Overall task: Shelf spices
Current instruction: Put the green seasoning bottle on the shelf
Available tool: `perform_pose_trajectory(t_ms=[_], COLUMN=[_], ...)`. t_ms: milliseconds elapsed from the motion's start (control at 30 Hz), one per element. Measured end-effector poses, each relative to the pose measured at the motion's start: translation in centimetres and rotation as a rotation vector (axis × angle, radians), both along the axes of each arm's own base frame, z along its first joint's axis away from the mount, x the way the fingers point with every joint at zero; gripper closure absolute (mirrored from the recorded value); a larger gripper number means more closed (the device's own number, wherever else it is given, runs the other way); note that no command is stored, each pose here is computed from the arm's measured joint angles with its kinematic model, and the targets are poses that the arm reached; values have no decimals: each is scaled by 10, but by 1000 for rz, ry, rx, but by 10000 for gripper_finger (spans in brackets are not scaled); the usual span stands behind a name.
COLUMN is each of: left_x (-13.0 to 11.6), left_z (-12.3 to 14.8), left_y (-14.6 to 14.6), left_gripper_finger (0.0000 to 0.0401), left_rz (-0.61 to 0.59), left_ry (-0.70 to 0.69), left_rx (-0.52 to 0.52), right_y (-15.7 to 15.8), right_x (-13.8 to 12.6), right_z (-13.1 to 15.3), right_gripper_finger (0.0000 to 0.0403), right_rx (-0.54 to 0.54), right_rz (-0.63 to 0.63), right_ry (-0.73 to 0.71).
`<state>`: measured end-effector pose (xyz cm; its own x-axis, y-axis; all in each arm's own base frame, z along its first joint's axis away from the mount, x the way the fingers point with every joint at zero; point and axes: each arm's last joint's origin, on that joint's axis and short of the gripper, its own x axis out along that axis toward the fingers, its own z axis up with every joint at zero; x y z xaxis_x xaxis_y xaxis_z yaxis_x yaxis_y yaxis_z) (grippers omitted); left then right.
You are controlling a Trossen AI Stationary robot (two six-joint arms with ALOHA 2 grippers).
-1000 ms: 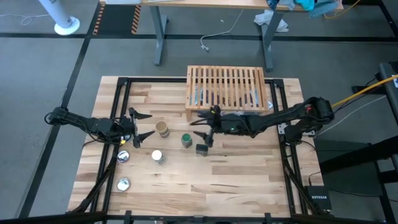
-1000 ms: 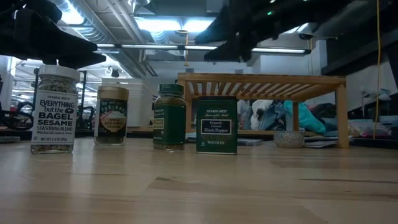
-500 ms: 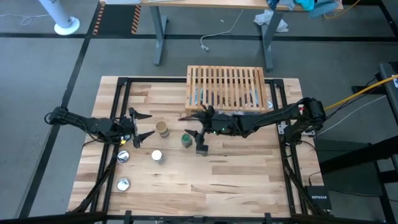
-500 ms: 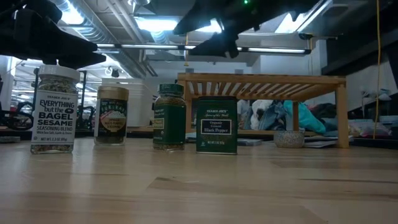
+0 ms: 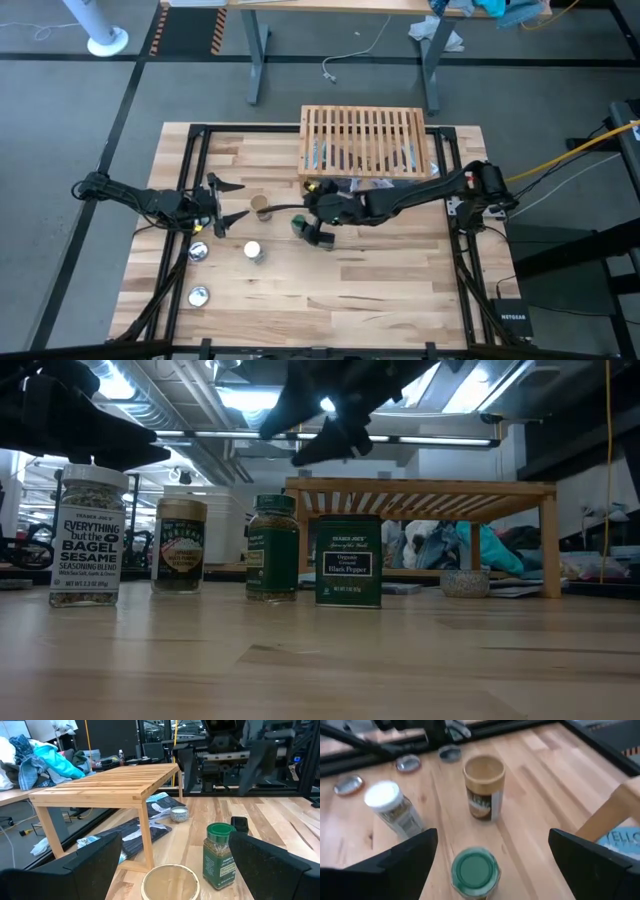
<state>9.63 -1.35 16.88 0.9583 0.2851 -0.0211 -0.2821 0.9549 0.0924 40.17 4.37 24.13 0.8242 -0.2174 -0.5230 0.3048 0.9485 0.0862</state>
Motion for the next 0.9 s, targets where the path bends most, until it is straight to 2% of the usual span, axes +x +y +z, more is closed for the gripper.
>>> perform_pose_trajectory(t_ms=[433,700,900], left_x=[0,0,0], left_z=[0,0,0], left_y=[0,0,0], left_gripper_finger=[40,40,40], left_rz=[-1,-1,-1], left_ry=[1,1,1], left_rx=[0,0,0], right_y=[10,20,21], right_x=[11,9,17], right_z=[-28,-30,-47], right_gripper_finger=[15,15,15], right_rx=[114,111,121], right_rz=[-53,-70,-59], right_ry=[89,85,91])
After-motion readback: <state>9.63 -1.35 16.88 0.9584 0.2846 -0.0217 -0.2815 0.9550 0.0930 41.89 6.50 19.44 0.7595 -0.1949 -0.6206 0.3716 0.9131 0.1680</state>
